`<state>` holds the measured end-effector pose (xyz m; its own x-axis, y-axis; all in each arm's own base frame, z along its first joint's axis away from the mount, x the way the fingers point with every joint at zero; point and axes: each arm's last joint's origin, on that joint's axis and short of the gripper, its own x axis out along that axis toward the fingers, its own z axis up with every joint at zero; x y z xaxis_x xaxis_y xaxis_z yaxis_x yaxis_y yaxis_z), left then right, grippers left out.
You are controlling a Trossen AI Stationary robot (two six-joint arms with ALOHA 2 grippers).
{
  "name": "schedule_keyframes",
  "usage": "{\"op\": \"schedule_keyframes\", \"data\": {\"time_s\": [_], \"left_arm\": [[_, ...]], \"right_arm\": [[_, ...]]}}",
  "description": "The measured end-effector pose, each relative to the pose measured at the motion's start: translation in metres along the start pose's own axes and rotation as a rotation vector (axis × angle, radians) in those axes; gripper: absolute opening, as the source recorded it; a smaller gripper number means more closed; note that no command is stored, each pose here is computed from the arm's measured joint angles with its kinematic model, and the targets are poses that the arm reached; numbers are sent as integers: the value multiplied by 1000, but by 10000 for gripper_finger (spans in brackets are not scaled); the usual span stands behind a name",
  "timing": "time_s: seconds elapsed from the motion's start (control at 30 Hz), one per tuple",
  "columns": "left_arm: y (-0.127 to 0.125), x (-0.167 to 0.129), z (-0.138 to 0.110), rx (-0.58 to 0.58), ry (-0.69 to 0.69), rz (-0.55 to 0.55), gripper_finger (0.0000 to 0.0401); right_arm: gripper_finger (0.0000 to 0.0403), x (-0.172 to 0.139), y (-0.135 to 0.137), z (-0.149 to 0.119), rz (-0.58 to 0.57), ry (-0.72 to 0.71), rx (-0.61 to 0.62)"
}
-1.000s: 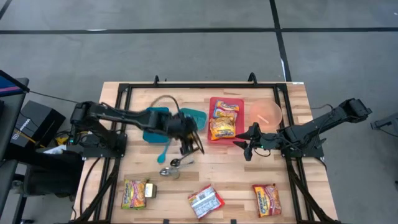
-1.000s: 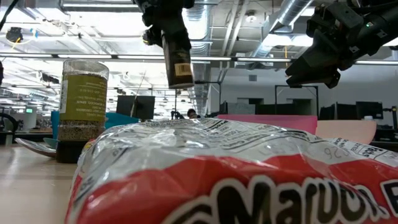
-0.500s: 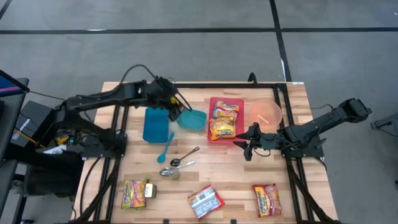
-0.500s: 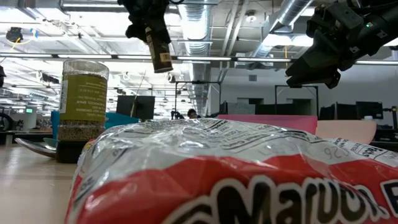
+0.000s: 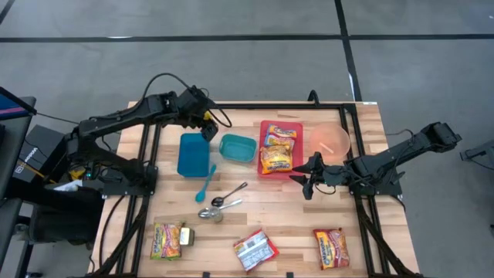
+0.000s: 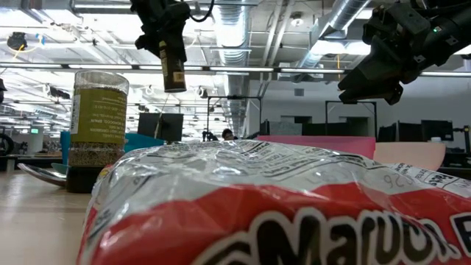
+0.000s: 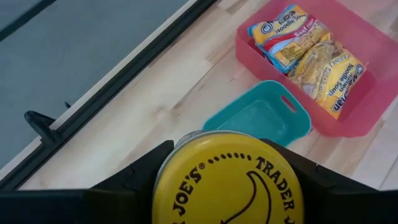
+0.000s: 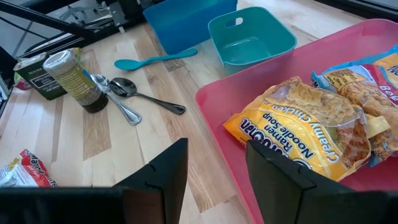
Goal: Pick & Place Food Item
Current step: Put the yellow seasoning bottle into the blue bin
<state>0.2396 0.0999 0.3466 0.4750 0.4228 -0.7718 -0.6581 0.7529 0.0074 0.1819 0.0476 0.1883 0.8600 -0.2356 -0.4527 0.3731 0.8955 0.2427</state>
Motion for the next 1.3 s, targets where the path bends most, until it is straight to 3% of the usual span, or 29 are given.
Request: {"op": "schedule_keyframes", "data": {"time_s": [0.5, 1.3], "left_arm": [[10, 8, -10, -32, 82, 53, 214], [29, 60, -67, -53, 230, 125, 214]], "right_arm": [[156, 0, 0, 0, 0, 0, 0], [156, 0, 0, 0, 1, 0, 1]]}}
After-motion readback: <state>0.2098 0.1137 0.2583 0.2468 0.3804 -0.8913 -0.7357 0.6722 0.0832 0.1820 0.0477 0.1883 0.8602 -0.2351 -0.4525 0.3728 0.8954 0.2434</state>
